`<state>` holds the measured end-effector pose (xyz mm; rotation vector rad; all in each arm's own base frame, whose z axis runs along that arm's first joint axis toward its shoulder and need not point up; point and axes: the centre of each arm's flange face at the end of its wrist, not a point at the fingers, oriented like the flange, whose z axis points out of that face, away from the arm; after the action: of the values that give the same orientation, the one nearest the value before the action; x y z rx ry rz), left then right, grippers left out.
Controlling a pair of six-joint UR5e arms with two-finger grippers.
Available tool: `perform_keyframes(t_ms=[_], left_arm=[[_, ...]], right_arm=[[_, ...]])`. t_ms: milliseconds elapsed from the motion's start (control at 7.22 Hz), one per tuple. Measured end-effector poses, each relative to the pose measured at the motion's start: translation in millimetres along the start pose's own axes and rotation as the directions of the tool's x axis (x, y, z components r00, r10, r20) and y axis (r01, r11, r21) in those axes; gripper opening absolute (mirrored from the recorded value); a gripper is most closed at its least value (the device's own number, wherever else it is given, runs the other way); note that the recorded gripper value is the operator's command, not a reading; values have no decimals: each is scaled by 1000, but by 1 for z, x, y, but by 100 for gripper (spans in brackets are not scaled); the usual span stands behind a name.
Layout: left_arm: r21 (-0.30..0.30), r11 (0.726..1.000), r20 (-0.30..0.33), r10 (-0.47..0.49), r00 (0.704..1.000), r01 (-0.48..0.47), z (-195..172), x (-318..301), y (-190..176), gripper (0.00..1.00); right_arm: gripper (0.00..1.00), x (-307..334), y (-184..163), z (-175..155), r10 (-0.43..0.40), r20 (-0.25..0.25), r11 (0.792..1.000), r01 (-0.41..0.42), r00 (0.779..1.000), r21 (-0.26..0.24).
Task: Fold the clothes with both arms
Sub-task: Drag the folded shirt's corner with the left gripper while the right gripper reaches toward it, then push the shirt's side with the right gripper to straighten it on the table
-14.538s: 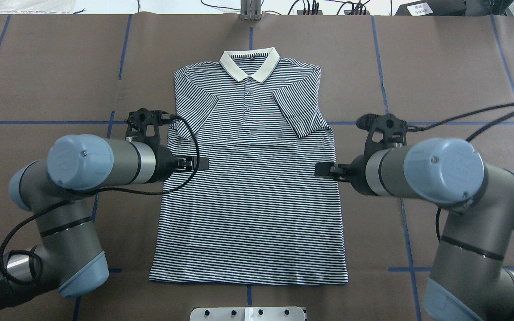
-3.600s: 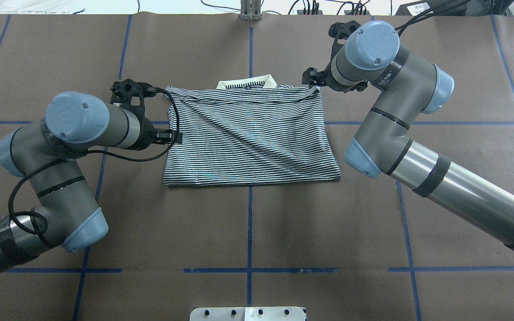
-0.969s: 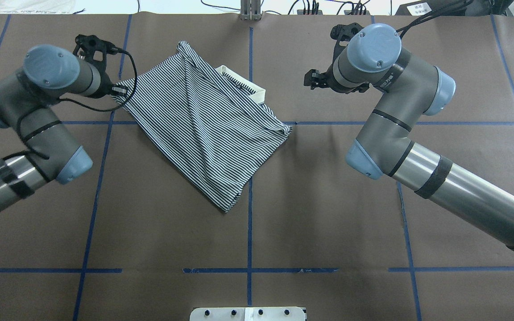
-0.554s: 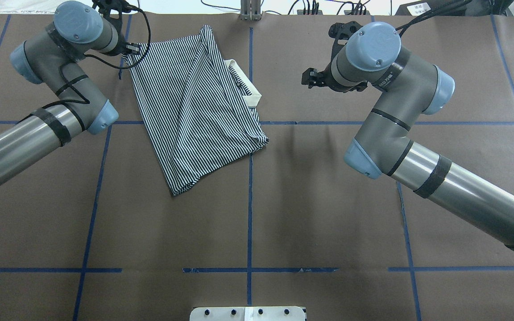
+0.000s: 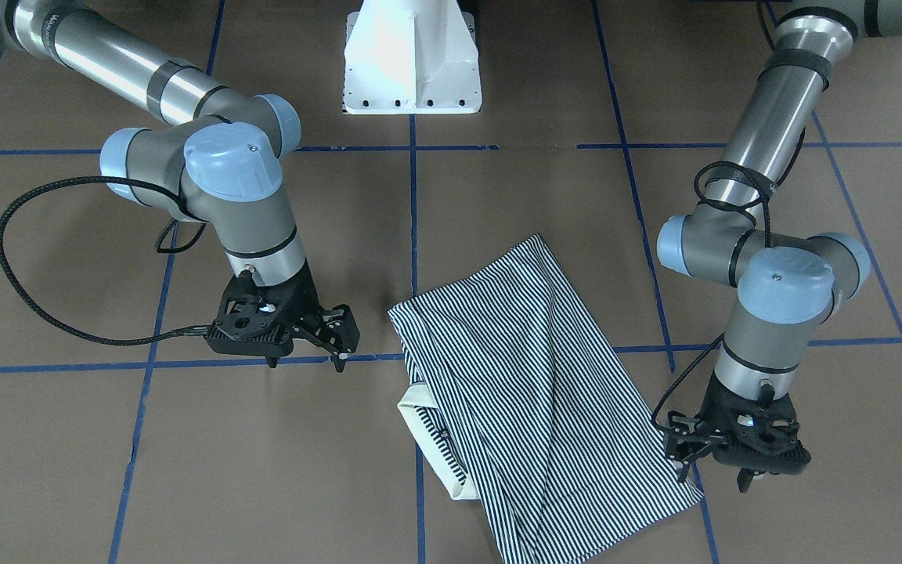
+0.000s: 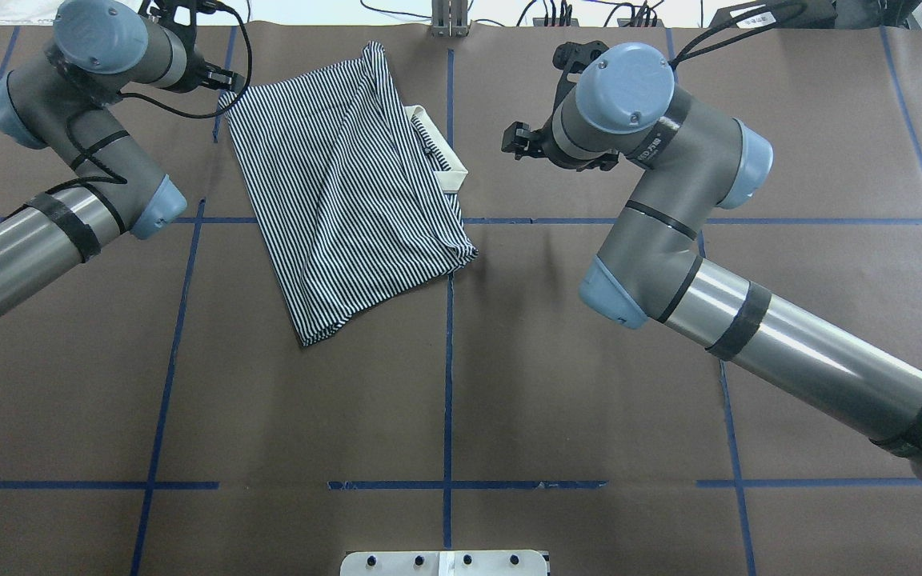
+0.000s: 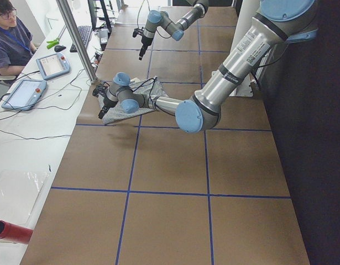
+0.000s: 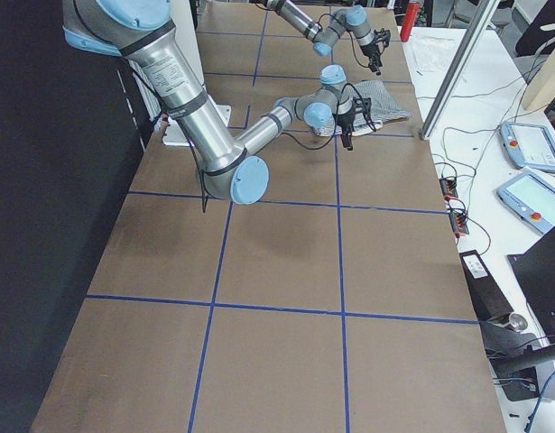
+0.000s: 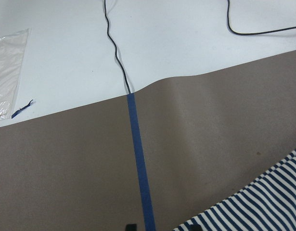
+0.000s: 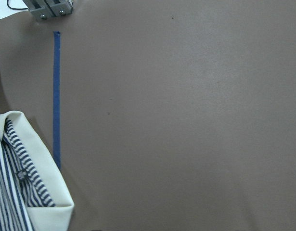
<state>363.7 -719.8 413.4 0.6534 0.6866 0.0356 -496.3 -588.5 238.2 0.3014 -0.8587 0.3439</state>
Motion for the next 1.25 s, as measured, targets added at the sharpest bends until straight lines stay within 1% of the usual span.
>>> perform_keyframes(t_ms=[277, 415, 554, 831, 969, 1246], left_arm=[[15, 1000, -37, 5, 999, -5, -18, -2, 9, 100], [18, 1000, -44, 5, 999, -4, -22, -1, 12, 100], [19, 1000, -48, 5, 999, -4, -23, 0, 13, 100], [19, 1000, -50, 5, 999, -4, -23, 1, 14, 100], [19, 1000, -50, 5, 999, -4, -23, 2, 14, 100], [19, 1000, -52, 5, 999, -4, -23, 2, 14, 100]], right_arm=[[67, -64, -4, 21, 53, -26, 998, -53, 998, 22], [66, -81, -3, 34, 67, -32, 997, -66, 997, 32], [66, -92, 1, 47, 78, -38, 996, -77, 996, 44], [65, -110, 25, 70, 82, -50, 994, -79, 995, 73], [61, -112, 35, 80, 76, -57, 994, -71, 995, 87], [60, -112, 43, 89, 72, -67, 992, -65, 995, 105]])
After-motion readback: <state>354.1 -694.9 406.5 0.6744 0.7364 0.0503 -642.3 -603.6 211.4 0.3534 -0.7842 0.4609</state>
